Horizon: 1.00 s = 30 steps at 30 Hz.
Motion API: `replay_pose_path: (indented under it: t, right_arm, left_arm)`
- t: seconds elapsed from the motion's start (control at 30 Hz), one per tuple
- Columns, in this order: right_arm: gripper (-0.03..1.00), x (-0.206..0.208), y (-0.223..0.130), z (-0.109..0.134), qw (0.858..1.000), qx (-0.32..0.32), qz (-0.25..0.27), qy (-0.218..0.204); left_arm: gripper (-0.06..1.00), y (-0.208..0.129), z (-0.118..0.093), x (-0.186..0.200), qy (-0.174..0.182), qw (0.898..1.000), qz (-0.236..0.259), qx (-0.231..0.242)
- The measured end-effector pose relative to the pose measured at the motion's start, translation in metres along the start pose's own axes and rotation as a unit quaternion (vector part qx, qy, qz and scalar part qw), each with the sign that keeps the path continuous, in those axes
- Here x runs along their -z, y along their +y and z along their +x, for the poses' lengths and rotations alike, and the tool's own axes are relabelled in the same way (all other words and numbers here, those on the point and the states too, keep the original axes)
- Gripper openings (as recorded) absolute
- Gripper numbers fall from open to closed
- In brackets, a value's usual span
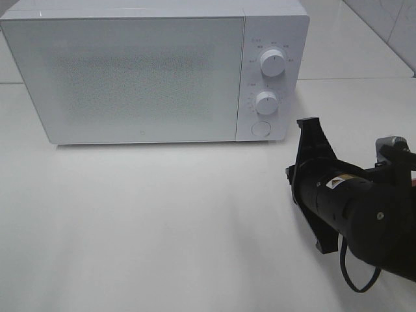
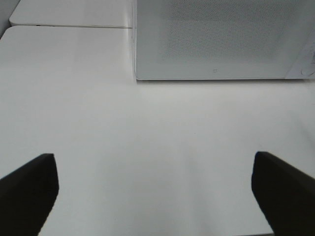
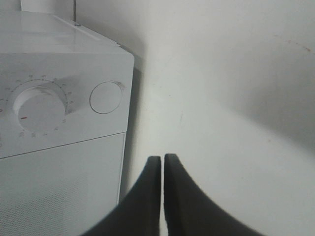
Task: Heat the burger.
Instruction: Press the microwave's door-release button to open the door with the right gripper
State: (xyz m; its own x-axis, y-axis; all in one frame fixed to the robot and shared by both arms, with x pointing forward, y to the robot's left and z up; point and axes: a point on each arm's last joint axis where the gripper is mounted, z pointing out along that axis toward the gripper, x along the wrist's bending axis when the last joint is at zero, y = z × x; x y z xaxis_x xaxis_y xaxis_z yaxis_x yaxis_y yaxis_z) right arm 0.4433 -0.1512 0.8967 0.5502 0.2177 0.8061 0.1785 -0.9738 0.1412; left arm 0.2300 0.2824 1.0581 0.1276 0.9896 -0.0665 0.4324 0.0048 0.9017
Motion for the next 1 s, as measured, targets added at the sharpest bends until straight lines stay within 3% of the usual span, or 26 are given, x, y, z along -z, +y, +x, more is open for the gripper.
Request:
replay_pose_path:
  t: [0.33,0.5,1.0]
  right_arm:
    - [0.0,-0.019,-0.007,0.007,1.0,0.002,0.002,0.012]
    - [0.0,-0.04,-0.007,0.02,0.999,0.005,0.012,0.05]
    - [0.0,-0.066,-0.014,0.023,0.997,-0.022,0.014,0.067]
  left_arm:
    - [0.99,0.0,0.0,0.0,0.0,1.0,0.0,0.0]
    - [0.99,0.0,0.0,0.0,0.0,1.0,0.0,0.0]
    - [0.99,0.0,0.0,0.0,0.0,1.0,0.0,0.0]
